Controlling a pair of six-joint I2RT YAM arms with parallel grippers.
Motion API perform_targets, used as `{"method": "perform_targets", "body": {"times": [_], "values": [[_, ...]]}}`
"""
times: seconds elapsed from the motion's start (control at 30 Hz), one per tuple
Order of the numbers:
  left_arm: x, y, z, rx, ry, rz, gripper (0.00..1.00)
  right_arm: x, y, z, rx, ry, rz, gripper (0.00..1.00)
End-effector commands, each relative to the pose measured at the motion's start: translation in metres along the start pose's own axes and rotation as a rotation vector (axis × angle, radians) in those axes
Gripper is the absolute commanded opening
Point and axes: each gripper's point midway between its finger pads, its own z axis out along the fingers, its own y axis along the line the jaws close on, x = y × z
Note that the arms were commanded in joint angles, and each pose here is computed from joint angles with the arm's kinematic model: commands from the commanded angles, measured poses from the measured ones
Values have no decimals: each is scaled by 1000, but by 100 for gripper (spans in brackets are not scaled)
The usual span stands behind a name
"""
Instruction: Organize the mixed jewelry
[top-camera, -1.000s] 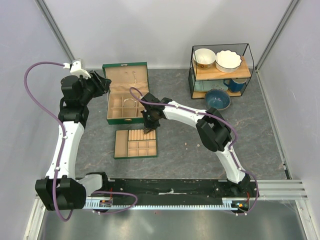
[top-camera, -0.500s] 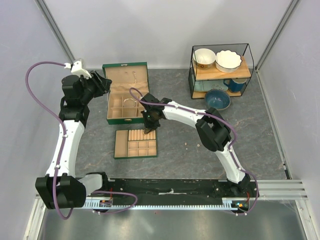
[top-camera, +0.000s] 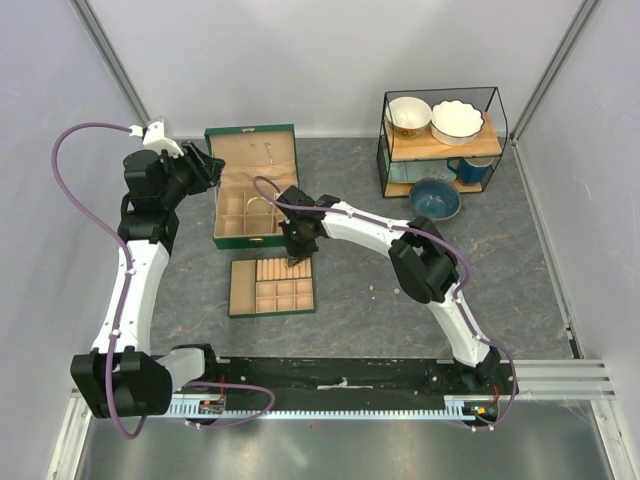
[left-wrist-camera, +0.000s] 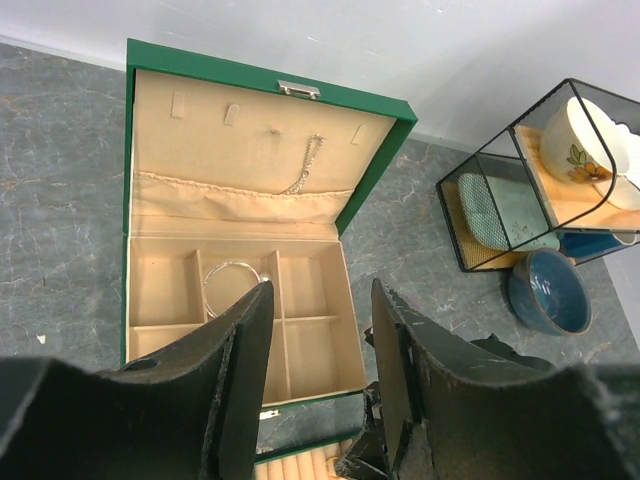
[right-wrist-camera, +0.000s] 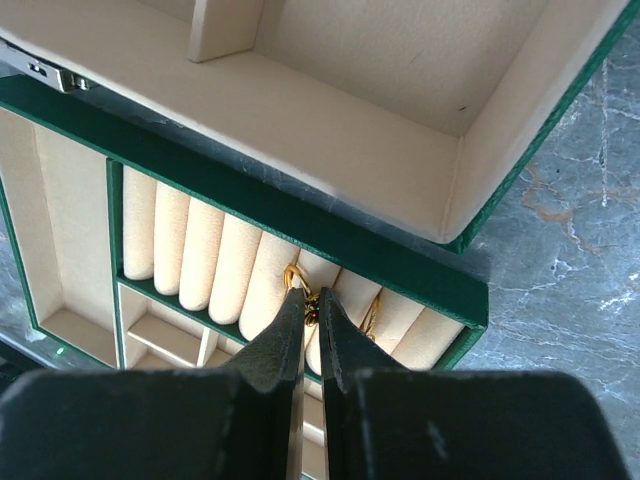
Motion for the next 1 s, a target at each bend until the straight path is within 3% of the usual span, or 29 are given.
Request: {"method": "perform_targets", "body": {"times": [0.0, 0.3, 0.97], "values": [[-4, -3, 2, 23, -23, -13, 51, -12, 5, 0, 14, -49, -32, 0], [-3, -4, 2, 26, -21, -18, 51, -20, 10, -22, 21, -96, -76, 0], [-3, -5, 0, 31, -22, -22, 51, -8, -33, -28, 185, -93, -181, 0]]}}
